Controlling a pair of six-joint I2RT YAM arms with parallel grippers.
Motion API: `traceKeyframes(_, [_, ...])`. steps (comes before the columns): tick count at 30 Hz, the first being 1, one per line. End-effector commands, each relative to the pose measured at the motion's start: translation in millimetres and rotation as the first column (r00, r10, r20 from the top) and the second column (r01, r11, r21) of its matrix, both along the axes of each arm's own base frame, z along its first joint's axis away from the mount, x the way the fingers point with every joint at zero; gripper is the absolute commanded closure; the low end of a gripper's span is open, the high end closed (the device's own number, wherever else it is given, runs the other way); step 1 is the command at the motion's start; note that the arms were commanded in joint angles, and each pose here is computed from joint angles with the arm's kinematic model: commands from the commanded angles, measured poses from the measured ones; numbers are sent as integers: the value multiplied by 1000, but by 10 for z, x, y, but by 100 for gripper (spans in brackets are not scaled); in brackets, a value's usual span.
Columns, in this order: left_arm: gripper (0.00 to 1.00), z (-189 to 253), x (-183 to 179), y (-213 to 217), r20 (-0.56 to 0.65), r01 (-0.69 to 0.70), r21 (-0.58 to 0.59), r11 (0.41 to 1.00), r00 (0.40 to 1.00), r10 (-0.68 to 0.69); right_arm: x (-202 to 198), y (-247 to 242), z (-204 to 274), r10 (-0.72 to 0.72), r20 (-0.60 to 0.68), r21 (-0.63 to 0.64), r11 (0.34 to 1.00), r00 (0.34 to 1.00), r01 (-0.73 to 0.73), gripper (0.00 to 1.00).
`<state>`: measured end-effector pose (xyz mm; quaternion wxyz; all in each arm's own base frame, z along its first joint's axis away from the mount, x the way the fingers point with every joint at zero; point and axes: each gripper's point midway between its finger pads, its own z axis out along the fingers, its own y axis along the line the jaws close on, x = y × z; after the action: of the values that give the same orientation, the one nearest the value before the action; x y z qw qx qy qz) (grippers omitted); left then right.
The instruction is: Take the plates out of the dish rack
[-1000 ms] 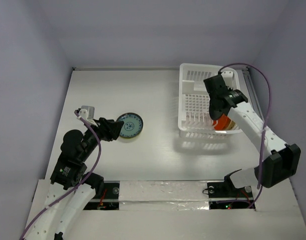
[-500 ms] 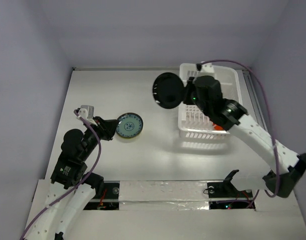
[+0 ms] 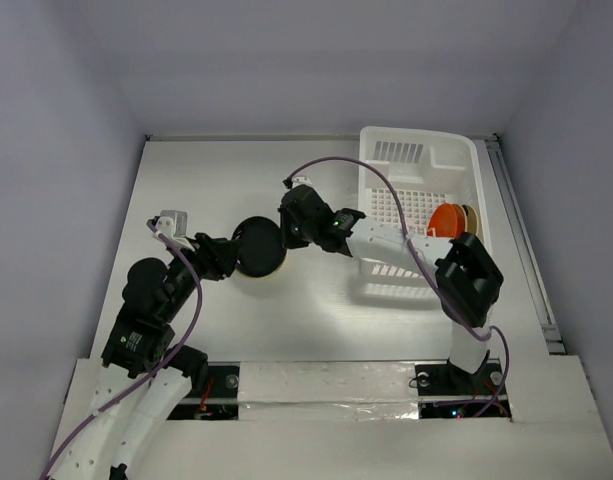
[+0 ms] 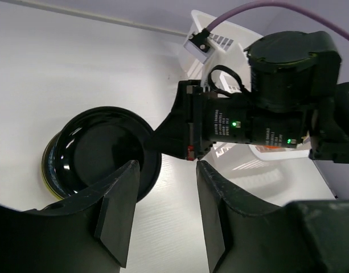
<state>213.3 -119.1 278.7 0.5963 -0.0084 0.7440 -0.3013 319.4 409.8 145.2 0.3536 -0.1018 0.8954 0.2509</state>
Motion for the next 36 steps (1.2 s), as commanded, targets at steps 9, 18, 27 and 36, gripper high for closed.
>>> traceKeyframes(9, [57,143,-11,-12,46,11,-19,1000,999,-10,337,261,50,-104,12,145,984,995,101,96])
traceKeyframes(18, [56,153,-21,-11,52,12,-21,1000,999,-11,218,148,-127,-88,-37,73,993,995,91,71])
traceKeyframes(27, [56,170,-30,-13,59,16,-24,1000,998,-14,240,-574,373,-236,126,-69,967,963,246,41])
traceKeyframes(36, [56,224,-74,-10,84,24,-32,999,996,-21,176,-2721,898,-597,303,-220,715,743,664,100])
